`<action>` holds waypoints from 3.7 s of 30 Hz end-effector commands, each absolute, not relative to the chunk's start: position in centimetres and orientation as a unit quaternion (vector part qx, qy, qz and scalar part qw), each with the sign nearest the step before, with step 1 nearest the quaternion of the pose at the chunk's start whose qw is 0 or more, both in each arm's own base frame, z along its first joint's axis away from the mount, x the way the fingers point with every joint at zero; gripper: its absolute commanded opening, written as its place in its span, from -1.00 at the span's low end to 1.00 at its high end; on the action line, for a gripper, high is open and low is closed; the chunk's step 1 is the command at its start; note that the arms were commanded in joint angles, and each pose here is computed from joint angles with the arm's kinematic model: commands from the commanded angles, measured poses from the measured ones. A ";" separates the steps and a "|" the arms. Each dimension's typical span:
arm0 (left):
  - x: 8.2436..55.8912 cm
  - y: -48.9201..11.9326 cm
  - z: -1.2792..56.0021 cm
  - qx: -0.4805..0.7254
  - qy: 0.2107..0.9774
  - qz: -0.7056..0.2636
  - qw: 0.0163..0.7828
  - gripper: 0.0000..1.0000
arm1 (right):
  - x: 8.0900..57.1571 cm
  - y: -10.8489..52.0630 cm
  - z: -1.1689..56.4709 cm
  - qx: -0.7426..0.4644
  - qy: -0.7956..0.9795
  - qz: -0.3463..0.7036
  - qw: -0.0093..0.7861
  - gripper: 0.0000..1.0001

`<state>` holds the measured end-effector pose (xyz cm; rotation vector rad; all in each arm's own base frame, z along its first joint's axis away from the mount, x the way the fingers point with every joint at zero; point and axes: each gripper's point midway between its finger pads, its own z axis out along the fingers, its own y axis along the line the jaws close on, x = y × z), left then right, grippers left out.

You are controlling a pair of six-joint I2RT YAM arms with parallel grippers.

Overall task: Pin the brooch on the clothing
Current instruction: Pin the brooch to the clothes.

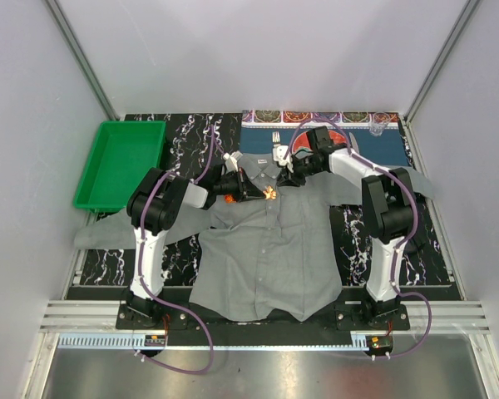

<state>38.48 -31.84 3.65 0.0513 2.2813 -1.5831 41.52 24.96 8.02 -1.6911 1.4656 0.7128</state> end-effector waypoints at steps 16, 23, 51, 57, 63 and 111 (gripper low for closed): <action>39.1 -32.5 5.9 0.047 0.791 -0.575 0.204 -1.00 | 39.5 26.7 5.8 -0.719 0.516 0.277 0.373 -0.59; 39.1 -32.5 5.8 0.046 0.791 -0.575 0.204 -1.00 | 39.6 26.4 5.4 -0.720 0.525 0.271 0.364 -0.61; 39.0 -32.5 5.9 0.050 0.790 -0.576 0.204 -1.00 | 40.3 24.8 6.6 -0.708 0.540 0.251 0.380 -0.38; 38.9 -32.5 5.8 0.050 0.790 -0.576 0.204 -1.00 | 40.7 24.3 6.9 -0.698 0.553 0.248 0.382 -0.19; 38.9 -32.5 5.7 0.049 0.790 -0.576 0.204 -1.00 | 41.2 22.8 7.3 -0.684 0.572 0.238 0.384 -0.07; 38.8 -32.5 5.7 0.052 0.789 -0.577 0.204 -1.00 | 40.0 27.9 8.1 -0.697 0.535 0.282 0.385 -0.88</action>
